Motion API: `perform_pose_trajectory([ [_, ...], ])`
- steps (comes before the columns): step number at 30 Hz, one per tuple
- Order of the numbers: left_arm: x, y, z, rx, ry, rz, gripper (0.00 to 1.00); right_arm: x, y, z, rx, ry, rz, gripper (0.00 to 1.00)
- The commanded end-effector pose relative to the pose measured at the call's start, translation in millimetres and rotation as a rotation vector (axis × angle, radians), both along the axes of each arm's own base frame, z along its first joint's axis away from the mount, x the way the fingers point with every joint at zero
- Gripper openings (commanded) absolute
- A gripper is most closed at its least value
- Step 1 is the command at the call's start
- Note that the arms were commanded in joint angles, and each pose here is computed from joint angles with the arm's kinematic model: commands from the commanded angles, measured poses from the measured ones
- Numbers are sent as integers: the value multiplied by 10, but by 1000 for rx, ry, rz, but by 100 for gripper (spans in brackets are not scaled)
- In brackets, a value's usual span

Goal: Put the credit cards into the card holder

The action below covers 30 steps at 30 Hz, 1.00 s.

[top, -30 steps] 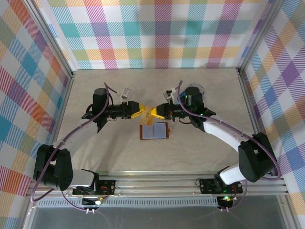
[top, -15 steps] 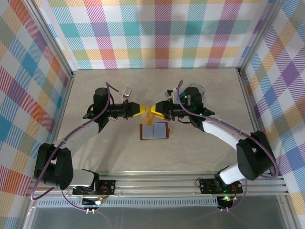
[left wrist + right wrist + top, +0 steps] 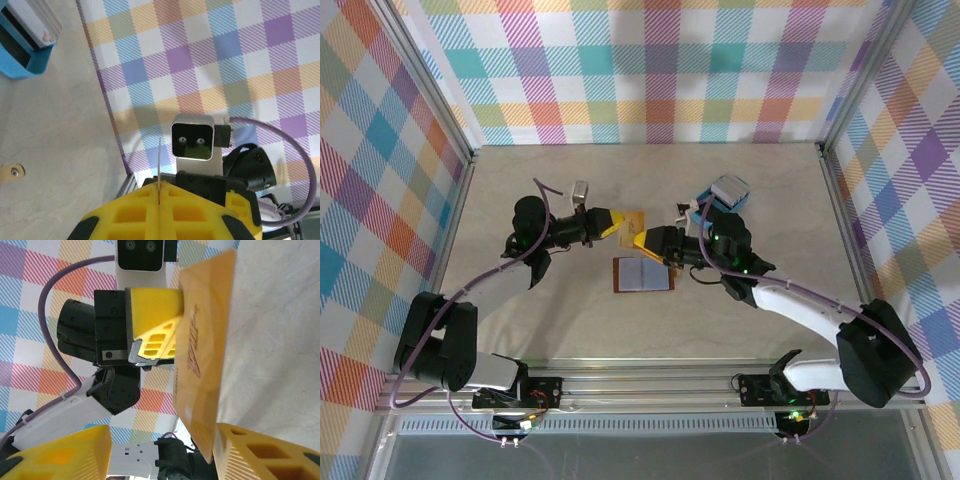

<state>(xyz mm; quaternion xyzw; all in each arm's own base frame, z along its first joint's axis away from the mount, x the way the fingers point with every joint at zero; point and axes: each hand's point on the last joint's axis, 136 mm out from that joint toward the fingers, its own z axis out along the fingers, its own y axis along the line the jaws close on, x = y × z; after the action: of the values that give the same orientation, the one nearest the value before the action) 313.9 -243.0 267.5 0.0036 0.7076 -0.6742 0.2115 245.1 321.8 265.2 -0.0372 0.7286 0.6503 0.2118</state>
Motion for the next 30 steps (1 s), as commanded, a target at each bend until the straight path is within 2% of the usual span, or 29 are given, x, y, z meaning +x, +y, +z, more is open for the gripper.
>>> perform_pose_trajectory([
  [1, -44, 15, 199, -38, -64, 25, 0, 107, -136, 53, 2, -56, -122, 55],
  [4, -69, 30, 155, -6, -60, 37, 0, 111, -161, 56, -2, -63, -137, 48],
  [8, -107, 9, 117, 5, -60, 21, 0, 67, -103, 147, 6, -103, -83, 38],
  [17, -200, -22, 133, 3, -62, 5, 0, 80, -17, 179, 16, -96, -35, 35],
  [19, -217, -31, 127, 4, -60, 1, 0, 81, -5, 172, 20, -91, -29, 29],
  [25, -210, -34, 66, 21, -45, 7, 2, 72, -28, 197, 33, -122, -35, 0],
  [27, -203, -23, 58, 23, -44, 16, 32, 81, -55, 168, 24, -124, -47, 0],
  [28, -199, -3, 38, 31, -39, 25, 52, 99, -82, 164, 17, -134, -62, 0],
  [30, -163, 77, -48, 75, -12, 72, 67, 140, -146, 2, -41, -108, -96, 0],
])
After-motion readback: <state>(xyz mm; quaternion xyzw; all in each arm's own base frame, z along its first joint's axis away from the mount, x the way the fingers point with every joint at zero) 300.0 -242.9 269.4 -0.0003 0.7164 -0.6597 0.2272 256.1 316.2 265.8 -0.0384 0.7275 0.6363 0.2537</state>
